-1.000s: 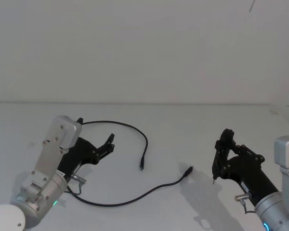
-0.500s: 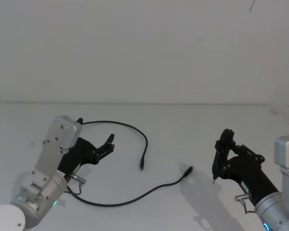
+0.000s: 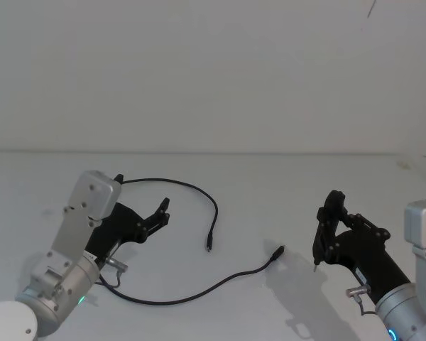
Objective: Pick up the data cable with the one hand.
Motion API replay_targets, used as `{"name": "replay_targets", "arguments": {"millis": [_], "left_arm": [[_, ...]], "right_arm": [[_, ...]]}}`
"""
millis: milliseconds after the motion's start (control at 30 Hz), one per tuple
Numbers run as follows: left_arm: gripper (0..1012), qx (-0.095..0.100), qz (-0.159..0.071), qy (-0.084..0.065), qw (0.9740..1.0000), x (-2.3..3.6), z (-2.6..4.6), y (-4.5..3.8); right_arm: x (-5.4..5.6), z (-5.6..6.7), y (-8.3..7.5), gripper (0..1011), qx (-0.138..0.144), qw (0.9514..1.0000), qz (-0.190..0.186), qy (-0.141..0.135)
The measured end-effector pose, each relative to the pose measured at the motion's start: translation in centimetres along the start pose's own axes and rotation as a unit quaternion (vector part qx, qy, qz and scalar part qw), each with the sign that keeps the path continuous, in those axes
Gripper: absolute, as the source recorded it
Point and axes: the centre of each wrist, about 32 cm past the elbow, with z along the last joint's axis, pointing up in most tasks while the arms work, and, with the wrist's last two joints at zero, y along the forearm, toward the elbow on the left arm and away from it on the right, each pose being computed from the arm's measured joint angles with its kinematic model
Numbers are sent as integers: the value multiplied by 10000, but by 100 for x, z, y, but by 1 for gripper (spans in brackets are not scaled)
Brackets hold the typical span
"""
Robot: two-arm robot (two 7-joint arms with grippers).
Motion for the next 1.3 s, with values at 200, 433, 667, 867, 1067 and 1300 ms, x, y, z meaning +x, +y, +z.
{"name": "replay_targets", "arguments": {"millis": [200, 433, 667, 867, 1067, 1300], "left_arm": [[1001, 2, -177, 3, 9998, 23, 35, -7], [1002, 48, -602, 81, 9981, 79, 126, -5], [1001, 163, -1087, 224, 9937, 151, 255, -4], [1001, 323, -1558, 400, 9865, 217, 408, -28], [1001, 494, -1935, 543, 9784, 236, 553, -82], [1001, 910, -2423, 770, 9628, 173, 764, -221]], "right_arm": [[0, 0, 0, 279, 0, 10000, 0, 0], [0, 0, 0, 279, 0, 10000, 0, 0], [0, 0, 0, 279, 0, 10000, 0, 0], [0, 0, 0, 279, 0, 10000, 0, 0], [0, 0, 0, 279, 0, 10000, 0, 0], [0, 0, 0, 279, 0, 10000, 0, 0]]}}
